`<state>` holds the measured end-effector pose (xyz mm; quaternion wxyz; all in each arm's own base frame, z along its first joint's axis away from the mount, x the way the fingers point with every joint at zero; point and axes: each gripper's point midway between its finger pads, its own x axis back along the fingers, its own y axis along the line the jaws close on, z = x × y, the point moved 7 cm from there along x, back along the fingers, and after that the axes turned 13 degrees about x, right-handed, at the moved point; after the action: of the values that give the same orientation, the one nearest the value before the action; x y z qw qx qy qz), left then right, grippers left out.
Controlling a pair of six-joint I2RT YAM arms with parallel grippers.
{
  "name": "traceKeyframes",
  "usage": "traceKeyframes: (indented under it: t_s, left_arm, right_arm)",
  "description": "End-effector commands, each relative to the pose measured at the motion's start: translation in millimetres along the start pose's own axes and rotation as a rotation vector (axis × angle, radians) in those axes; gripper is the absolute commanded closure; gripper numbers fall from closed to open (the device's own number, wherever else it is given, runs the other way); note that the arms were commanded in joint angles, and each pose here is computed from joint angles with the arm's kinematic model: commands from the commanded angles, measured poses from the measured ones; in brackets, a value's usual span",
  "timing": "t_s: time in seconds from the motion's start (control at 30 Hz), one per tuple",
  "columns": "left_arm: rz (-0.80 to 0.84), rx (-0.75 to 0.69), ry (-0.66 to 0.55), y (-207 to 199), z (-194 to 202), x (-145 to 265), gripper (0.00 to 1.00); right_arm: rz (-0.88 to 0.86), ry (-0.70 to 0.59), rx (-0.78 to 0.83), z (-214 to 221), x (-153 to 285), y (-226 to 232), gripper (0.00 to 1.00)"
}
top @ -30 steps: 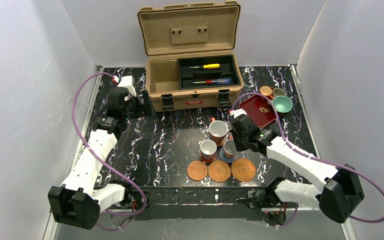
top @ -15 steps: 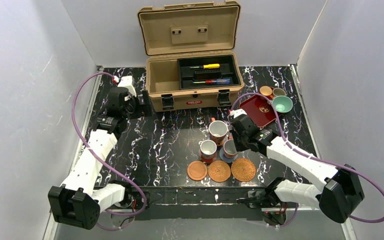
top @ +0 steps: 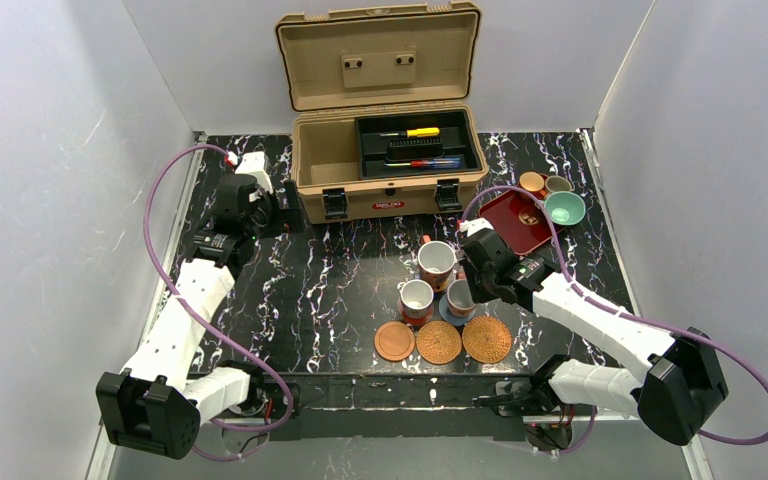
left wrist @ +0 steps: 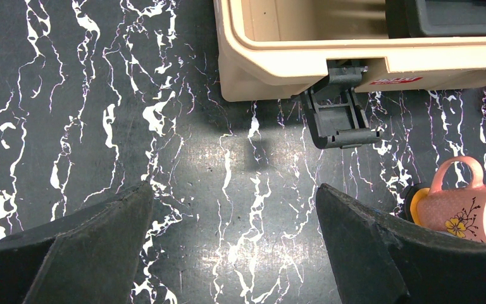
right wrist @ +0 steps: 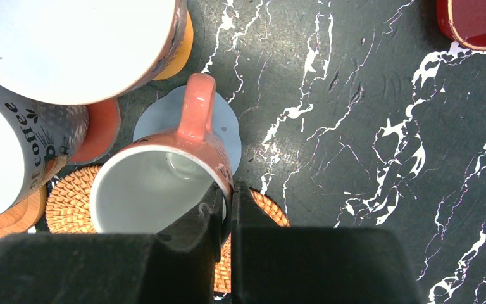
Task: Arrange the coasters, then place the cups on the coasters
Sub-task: Place the cup on the coaster.
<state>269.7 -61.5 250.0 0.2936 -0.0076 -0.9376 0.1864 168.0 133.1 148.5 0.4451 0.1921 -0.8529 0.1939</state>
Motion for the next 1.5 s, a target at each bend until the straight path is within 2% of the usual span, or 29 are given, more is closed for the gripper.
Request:
traceKeyframes:
  t_s: [0.0, 0.27, 0.67, 1.1, 1.3, 1.47]
  left_arm:
    - [-0.005, -0.014, 0.005, -0.3, 0.6, 2.0, 0.01]
    - [-0.005, -0.013, 0.005, -0.2, 0.5, 2.1, 0.01]
    - [0.0, -0.011, 0.007, -0.9, 0.6, 1.8, 0.01]
    - [0.004, -0.01, 0.011, -1.4, 1.0, 1.2, 0.01]
    - [0.006, -0.009, 0.009, -1.8, 0.6, 2.0, 0.01]
    - [0.005, -0.009, 0.01, -1.6, 0.7, 2.0, 0.01]
  right_arm:
    - [0.0, -0.047, -0.011, -8.8, -0.2, 1.6, 0.87]
    - [0.006, -0.047, -0.011, -8.8, 0.2, 0.9, 0.72]
    - [0.02, -0.05, -0.014, -9.2, 1.8, -1.0, 0.58]
    - [0.016, -0.051, 0.003, -13.8, -1.0, -0.3, 0.71]
    - [-0.004, -0.044, 0.027, -16.1, -4.2, 2.2, 0.81]
    - [-0.006, -0.045, 0.035, -17.9, -4.4, 2.4, 0.83]
